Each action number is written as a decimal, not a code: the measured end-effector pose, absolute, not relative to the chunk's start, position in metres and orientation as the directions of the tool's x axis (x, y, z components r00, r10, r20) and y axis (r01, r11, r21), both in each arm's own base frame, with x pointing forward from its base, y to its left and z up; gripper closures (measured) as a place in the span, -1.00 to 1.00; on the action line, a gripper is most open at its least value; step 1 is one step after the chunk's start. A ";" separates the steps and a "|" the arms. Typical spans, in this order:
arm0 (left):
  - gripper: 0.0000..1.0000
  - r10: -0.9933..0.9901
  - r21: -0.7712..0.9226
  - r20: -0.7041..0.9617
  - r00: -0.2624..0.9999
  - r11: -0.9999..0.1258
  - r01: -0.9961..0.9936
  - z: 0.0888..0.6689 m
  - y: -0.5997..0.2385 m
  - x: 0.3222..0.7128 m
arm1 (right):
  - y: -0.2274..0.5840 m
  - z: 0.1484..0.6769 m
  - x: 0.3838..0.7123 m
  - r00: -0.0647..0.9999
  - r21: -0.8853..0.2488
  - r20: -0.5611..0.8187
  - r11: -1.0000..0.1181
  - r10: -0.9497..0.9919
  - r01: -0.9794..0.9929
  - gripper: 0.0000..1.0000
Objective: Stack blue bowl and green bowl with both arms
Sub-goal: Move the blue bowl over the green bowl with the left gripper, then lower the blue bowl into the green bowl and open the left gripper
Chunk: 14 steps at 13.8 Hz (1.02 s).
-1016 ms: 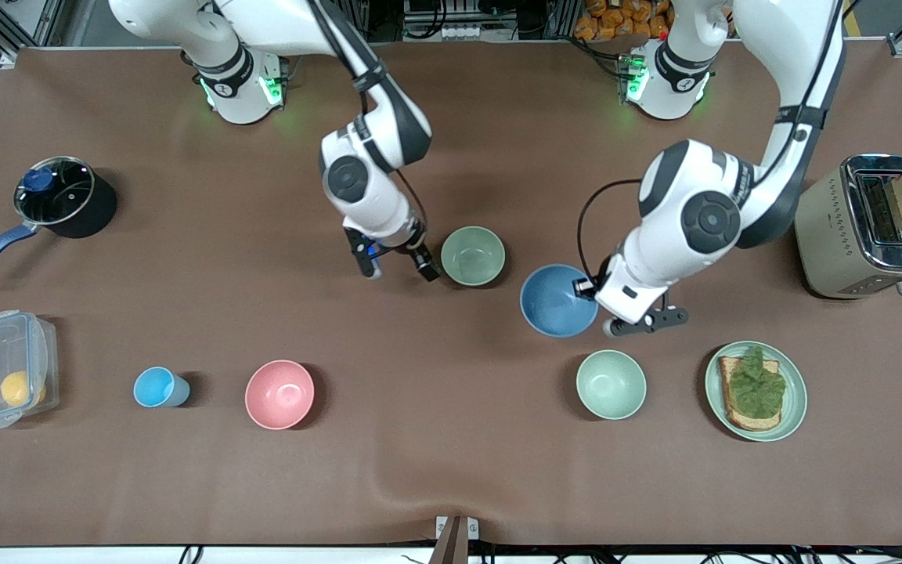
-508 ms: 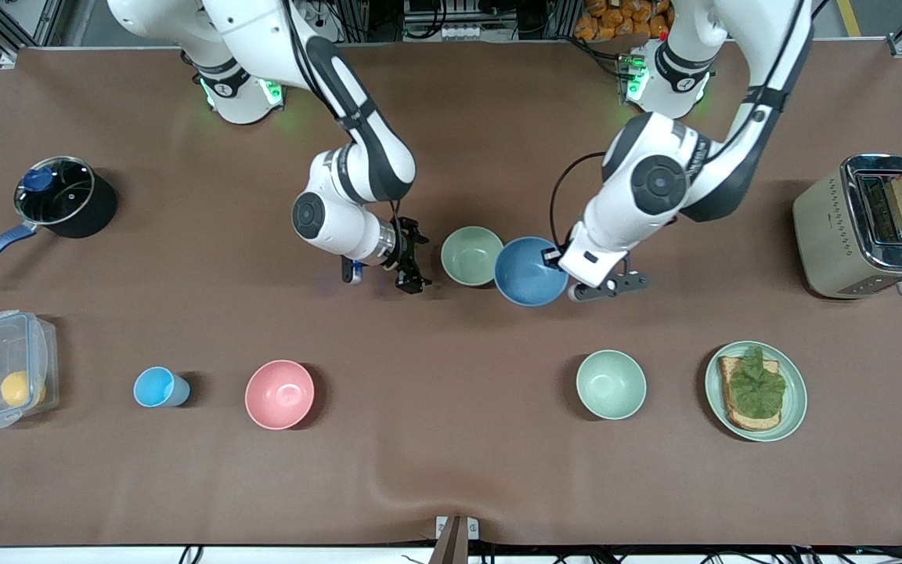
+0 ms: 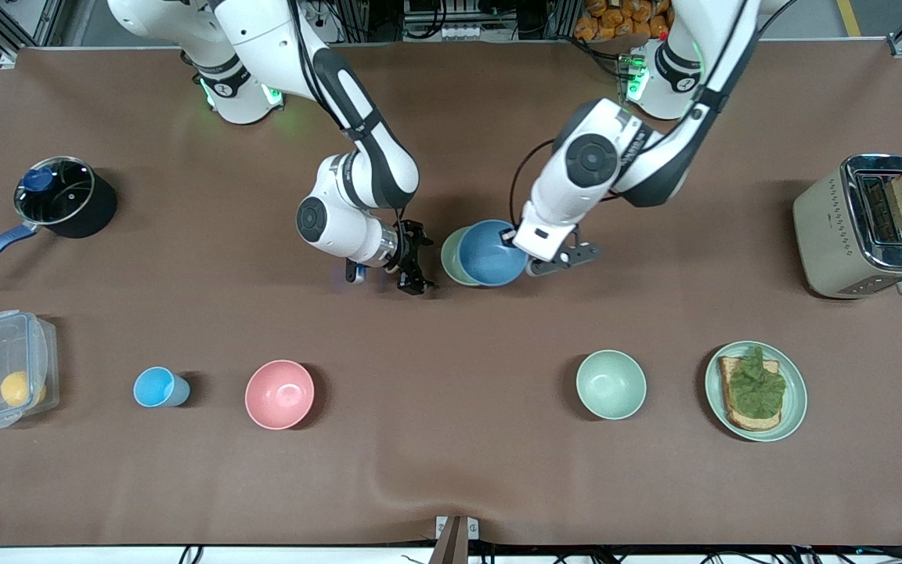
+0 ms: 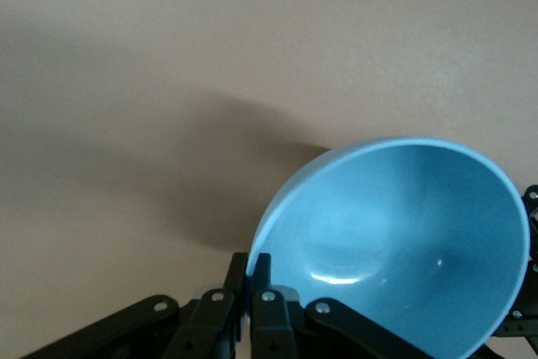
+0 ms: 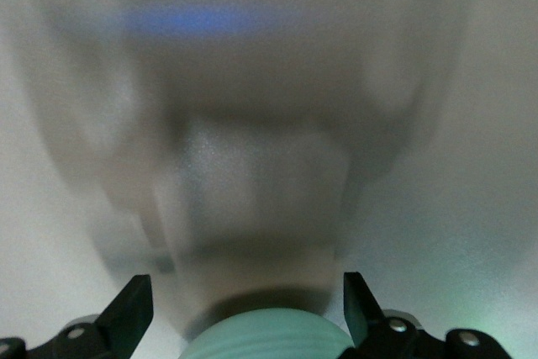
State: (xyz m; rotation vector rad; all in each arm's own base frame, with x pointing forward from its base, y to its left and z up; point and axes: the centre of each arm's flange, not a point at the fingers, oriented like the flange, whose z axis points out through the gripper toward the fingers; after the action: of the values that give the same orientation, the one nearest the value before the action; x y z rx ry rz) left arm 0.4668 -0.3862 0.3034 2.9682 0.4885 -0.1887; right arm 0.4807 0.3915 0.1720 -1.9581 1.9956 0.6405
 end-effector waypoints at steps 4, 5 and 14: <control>0.89 0.324 0.099 -0.159 0.933 -0.935 0.341 0.279 -0.394 0.457 | 0.392 0.172 0.481 -0.048 0.120 -0.488 -0.012 -0.872 -0.993 -1.00; 0.89 0.325 0.100 -0.161 0.932 -0.934 0.343 0.274 -0.395 0.457 | 0.392 0.172 0.481 -0.048 0.120 -0.488 -0.013 -0.872 -0.993 -1.00; 0.89 0.306 0.096 -0.178 0.935 -0.940 0.326 0.251 -0.407 0.447 | 0.392 0.172 0.480 -0.014 0.108 -0.492 -0.045 -0.870 -0.993 -1.00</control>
State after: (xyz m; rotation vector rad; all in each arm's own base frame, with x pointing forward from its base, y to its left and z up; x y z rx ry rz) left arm 0.4467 -0.4069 0.2507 2.9678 0.4867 -0.2426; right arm 0.4799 0.3921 0.1718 -1.9898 1.9566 0.6396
